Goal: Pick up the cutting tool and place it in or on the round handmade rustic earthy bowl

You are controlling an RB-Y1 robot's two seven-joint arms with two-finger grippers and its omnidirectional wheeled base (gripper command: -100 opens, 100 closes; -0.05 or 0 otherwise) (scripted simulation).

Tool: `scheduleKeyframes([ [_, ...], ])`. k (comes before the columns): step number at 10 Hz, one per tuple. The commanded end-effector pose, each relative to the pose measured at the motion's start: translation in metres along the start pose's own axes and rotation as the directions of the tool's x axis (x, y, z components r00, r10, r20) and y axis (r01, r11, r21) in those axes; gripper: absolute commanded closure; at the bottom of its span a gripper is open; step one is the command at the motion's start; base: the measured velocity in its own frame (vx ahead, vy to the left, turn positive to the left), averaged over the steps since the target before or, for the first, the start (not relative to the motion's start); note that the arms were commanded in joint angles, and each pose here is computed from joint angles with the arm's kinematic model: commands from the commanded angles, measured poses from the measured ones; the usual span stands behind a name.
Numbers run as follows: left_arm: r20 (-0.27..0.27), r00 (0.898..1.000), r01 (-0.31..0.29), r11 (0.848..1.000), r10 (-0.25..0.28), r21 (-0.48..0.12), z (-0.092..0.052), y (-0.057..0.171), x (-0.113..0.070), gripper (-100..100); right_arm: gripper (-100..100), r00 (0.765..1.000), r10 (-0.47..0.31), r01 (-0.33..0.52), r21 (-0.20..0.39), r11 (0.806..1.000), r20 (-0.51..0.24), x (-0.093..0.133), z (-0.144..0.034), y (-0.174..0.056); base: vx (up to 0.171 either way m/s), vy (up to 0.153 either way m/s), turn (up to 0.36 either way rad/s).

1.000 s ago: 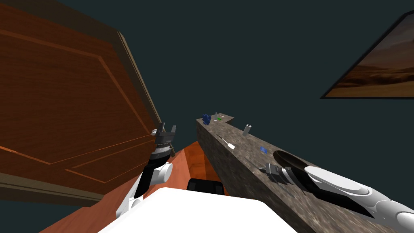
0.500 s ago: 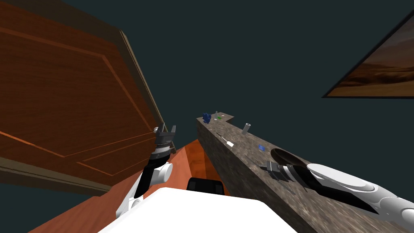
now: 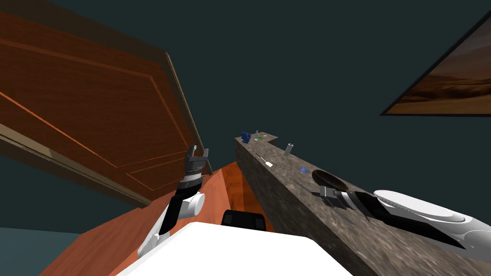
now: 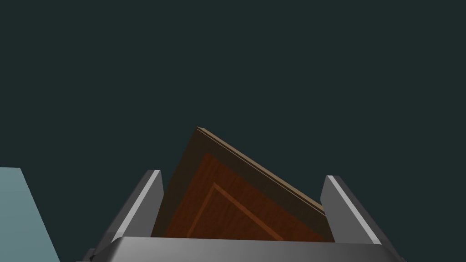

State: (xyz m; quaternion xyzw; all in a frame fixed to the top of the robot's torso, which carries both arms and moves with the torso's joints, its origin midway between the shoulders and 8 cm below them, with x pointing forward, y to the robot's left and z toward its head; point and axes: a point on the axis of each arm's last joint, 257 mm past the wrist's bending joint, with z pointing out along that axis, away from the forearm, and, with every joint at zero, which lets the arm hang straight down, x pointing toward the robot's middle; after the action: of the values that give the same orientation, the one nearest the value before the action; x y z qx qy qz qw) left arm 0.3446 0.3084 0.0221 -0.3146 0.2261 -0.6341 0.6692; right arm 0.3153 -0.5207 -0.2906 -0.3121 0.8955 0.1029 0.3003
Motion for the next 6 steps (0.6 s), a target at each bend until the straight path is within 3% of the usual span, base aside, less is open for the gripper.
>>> scheduleKeyframes([
  [1, 0.0, 1.0, 0.0, 1.0, 0.0, 0.0, 0.0, 0.0, 0.0, 0, 100, 1.0, 0.003, -0.004, 0.017, 1.0, 0.02, -0.008, -0.01, -0.012, -0.229, -0.164, 0.105],
  [6, 0.0, 1.0, 0.0, 1.0, 0.0, 0.0, 0.0, 0.0, 0.0, 0, 100, 0.997, 0.031, -0.037, 0.078, 0.996, 0.073, -0.029, -0.041, -0.045, -0.169, -0.119, 0.137],
])
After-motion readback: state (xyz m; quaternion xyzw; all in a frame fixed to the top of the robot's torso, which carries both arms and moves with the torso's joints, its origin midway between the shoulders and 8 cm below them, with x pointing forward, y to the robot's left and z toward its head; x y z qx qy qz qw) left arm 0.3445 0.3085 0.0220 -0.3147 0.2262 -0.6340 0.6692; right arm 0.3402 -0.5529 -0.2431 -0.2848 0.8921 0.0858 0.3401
